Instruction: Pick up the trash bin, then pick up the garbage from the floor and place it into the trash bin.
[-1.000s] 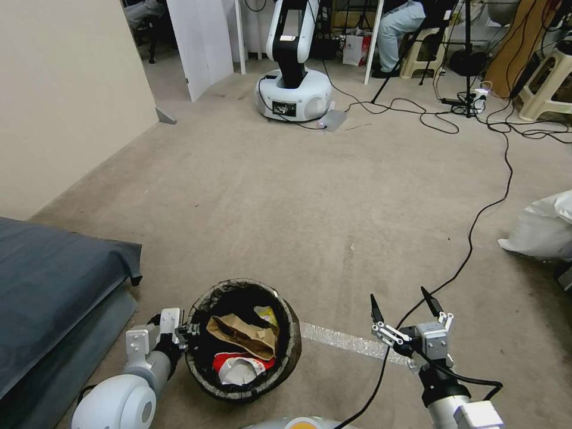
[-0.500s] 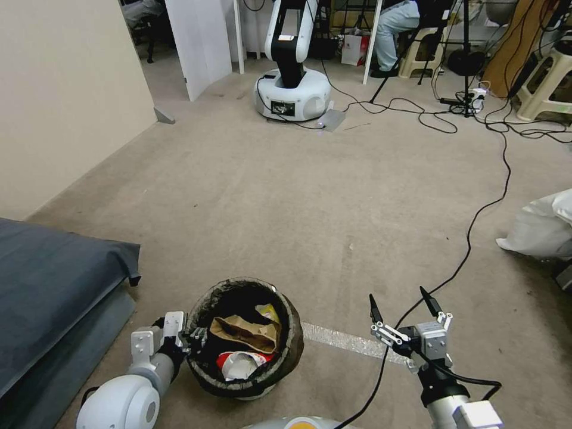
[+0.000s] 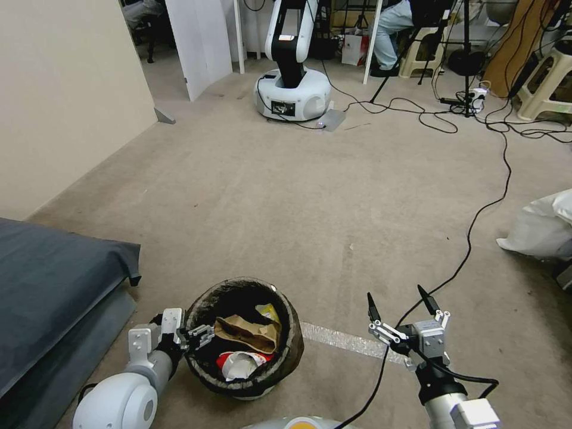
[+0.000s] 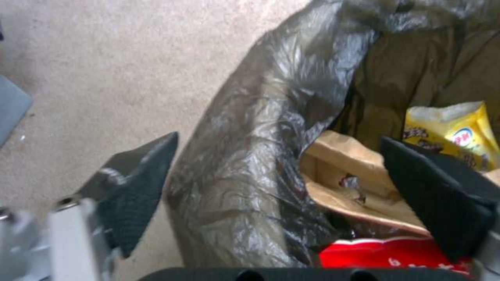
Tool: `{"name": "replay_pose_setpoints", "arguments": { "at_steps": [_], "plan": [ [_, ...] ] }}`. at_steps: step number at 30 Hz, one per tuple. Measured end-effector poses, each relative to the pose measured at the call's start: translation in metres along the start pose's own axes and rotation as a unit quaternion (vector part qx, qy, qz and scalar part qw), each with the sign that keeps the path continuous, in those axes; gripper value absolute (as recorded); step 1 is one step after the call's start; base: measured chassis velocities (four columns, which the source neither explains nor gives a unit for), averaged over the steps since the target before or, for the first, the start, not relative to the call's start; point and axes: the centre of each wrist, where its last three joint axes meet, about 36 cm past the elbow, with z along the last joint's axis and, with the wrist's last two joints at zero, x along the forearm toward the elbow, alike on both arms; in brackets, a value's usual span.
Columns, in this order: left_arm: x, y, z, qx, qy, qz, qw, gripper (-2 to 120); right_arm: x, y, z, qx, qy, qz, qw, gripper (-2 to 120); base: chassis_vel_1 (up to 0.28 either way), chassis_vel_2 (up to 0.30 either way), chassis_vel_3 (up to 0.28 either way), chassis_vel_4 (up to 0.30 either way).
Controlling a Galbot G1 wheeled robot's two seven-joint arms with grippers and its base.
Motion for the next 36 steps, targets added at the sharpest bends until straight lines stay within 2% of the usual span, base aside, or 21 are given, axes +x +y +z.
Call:
{"name": "replay_pose_setpoints", "arguments": {
  "at_steps": [16, 19, 22, 23, 24, 26, 27, 29, 30, 31, 33, 34, 36],
  "plan": [
    [0.040, -0.005, -0.026, -0.025, -0.048, -0.012, 0.9985, 100, 0.000, 0.001, 0.000, -0.001, 0.001, -0.004, 1.000, 100, 0.000, 0.000, 0.000, 0.000],
    [0.050, -0.006, -0.030, -0.030, -0.067, -0.021, 0.9971, 100, 0.000, 0.001, -0.001, -0.001, 0.000, 0.000, 1.000, 100, 0.000, 0.000, 0.000, 0.000],
    [0.059, -0.002, -0.028, -0.051, -0.130, -0.037, 0.9894, 100, 0.000, -0.001, -0.002, -0.003, -0.001, 0.008, 1.000, 100, 0.000, 0.000, 0.000, 0.000],
    [0.059, -0.002, -0.028, -0.051, -0.130, -0.037, 0.9894, 100, 0.000, -0.001, -0.002, -0.003, -0.001, 0.008, 1.000, 100, 0.000, 0.000, 0.000, 0.000],
    [0.061, 0.001, -0.025, -0.064, -0.174, -0.049, 0.9815, 100, 0.000, -0.001, -0.002, -0.004, -0.001, 0.014, 1.000, 100, 0.000, 0.000, 0.000, 0.000],
    [0.061, 0.004, -0.014, -0.076, -0.229, -0.069, 0.9679, 100, 0.000, -0.002, -0.001, -0.001, -0.002, 0.028, 1.000, 100, 0.000, 0.000, 0.000, 0.000],
    [0.061, 0.004, -0.014, -0.076, -0.229, -0.069, 0.9679, 100, 0.000, -0.002, -0.001, -0.001, -0.002, 0.028, 1.000, 100, 0.000, 0.000, 0.000, 0.000],
    [0.058, 0.006, 0.003, -0.078, -0.266, -0.098, 0.9559, 100, 0.001, -0.003, 0.000, -0.001, -0.003, 0.052, 0.999, 100, 0.000, 0.000, 0.000, 0.000],
    [0.058, 0.006, 0.003, -0.078, -0.266, -0.098, 0.9559, 100, 0.001, -0.003, 0.000, -0.001, -0.003, 0.052, 0.999, 100, 0.000, 0.000, 0.000, 0.000],
    [0.057, 0.007, 0.011, -0.083, -0.276, -0.109, 0.9513, 100, 0.002, -0.003, 0.001, 0.001, -0.004, 0.061, 0.998, 100, 0.000, 0.000, 0.000, 0.000],
    [0.055, 0.006, 0.025, -0.093, -0.313, -0.127, 0.9366, 100, 0.003, -0.005, 0.003, 0.013, -0.011, 0.082, 0.996, 100, 0.000, 0.000, 0.000, 0.000],
    [0.055, 0.006, 0.025, -0.093, -0.313, -0.127, 0.9366, 100, 0.003, -0.005, 0.003, 0.013, -0.011, 0.082, 0.996, 100, 0.000, 0.000, 0.000, 0.000],
    [0.055, 0.003, 0.036, -0.092, -0.348, -0.136, 0.9228, 100, 0.006, -0.006, 0.004, 0.019, -0.019, 0.102, 0.994, 100, 0.000, 0.000, 0.000, 0.000]
  ]
}}
